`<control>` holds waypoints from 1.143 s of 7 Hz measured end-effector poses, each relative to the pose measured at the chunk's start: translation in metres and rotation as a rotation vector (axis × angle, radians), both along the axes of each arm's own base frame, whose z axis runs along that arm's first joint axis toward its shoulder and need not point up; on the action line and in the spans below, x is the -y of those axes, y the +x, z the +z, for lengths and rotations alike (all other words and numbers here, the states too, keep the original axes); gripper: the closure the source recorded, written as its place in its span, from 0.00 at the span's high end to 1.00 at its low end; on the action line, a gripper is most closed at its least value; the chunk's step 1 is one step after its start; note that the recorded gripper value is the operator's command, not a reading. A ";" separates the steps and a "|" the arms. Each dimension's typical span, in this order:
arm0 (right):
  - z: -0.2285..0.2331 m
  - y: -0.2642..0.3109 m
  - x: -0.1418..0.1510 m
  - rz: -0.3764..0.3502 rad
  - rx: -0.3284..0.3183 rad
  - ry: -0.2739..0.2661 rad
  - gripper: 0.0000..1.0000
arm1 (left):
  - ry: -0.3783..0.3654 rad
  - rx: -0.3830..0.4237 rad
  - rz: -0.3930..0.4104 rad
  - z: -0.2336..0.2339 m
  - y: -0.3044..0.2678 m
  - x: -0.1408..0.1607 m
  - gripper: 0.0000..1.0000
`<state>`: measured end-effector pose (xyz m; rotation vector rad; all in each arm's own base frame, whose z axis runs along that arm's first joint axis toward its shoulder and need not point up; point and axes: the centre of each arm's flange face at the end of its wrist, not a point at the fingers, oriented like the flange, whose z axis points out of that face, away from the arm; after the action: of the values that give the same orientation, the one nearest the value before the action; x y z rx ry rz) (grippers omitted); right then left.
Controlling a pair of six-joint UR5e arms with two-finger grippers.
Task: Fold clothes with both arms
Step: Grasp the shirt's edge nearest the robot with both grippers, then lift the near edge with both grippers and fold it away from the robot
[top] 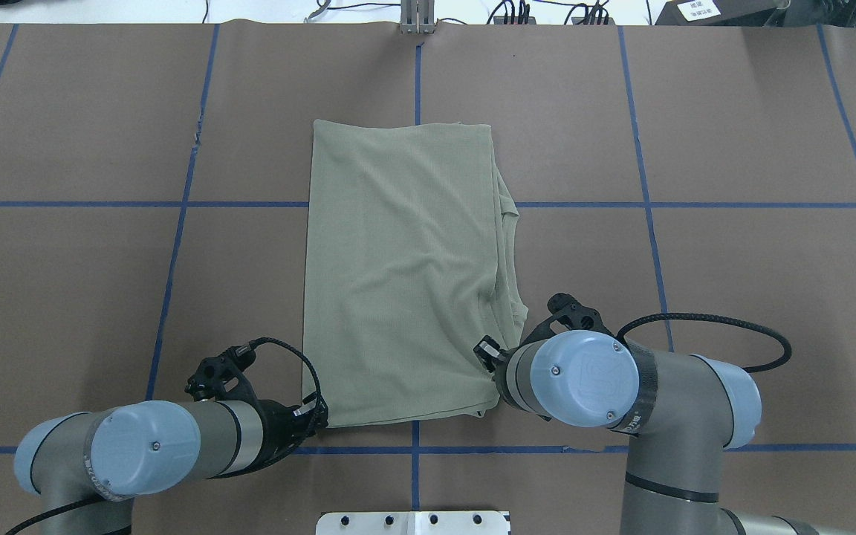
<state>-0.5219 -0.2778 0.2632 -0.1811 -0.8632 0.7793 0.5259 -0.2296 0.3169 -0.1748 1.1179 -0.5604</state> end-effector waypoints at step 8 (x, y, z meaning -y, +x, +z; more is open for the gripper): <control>-0.038 0.065 -0.025 -0.016 0.053 0.012 0.00 | -0.053 -0.190 -0.007 -0.115 -0.095 -0.027 0.00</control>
<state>-0.4566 -0.2524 0.2252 -0.1990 -0.9152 0.7569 0.4305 -0.2027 0.2015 -0.2750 1.2891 -0.5889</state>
